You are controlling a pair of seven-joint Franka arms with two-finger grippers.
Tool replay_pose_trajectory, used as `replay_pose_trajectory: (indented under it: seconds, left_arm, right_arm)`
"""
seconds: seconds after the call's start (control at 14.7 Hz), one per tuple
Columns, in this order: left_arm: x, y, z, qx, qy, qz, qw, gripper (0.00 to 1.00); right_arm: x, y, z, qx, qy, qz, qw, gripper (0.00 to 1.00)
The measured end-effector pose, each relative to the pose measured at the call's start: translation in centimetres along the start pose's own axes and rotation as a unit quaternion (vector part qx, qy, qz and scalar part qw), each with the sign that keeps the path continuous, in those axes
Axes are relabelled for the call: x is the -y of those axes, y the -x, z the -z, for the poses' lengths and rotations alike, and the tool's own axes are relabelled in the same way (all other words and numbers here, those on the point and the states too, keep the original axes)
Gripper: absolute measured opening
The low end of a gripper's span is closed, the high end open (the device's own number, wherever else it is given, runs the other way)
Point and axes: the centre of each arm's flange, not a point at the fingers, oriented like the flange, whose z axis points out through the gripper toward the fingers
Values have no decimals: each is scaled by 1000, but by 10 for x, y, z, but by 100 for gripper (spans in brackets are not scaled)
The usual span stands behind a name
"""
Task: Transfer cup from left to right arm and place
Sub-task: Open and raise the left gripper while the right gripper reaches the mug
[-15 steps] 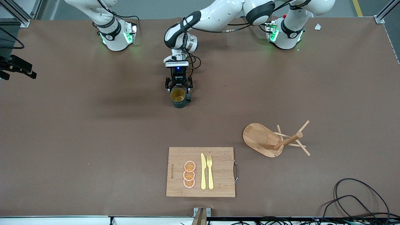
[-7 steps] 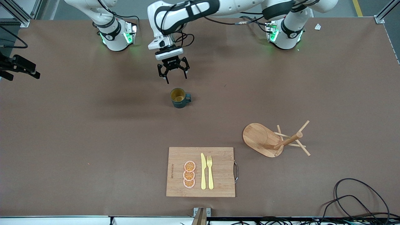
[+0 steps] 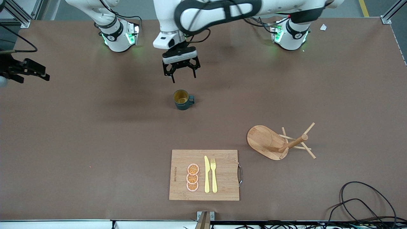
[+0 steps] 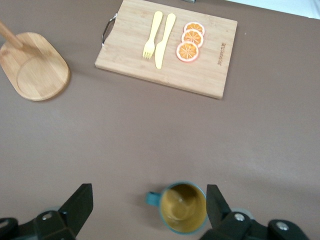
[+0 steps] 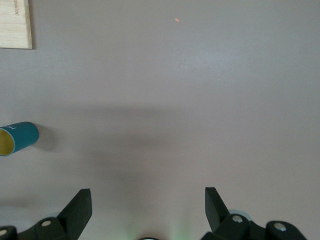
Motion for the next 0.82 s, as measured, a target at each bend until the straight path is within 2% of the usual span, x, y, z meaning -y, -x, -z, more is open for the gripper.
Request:
replay_pose_trajectory:
  seconds: [0.2,0.34,0.82]
  left_arm:
    - [49,-98,2,56,7,-16,998,100]
    - [73,-134,-11,74,3,-33,997,100]
    - [103,-173,-47,128,1,-119,985,100]
  right_arm:
    - [23,14,-17,-4,-1,-19,1000,100]
    - [52,27,-24,-10,3,-30,1000,100]
    - [139,51,-67,-33,23,-75,996,100]
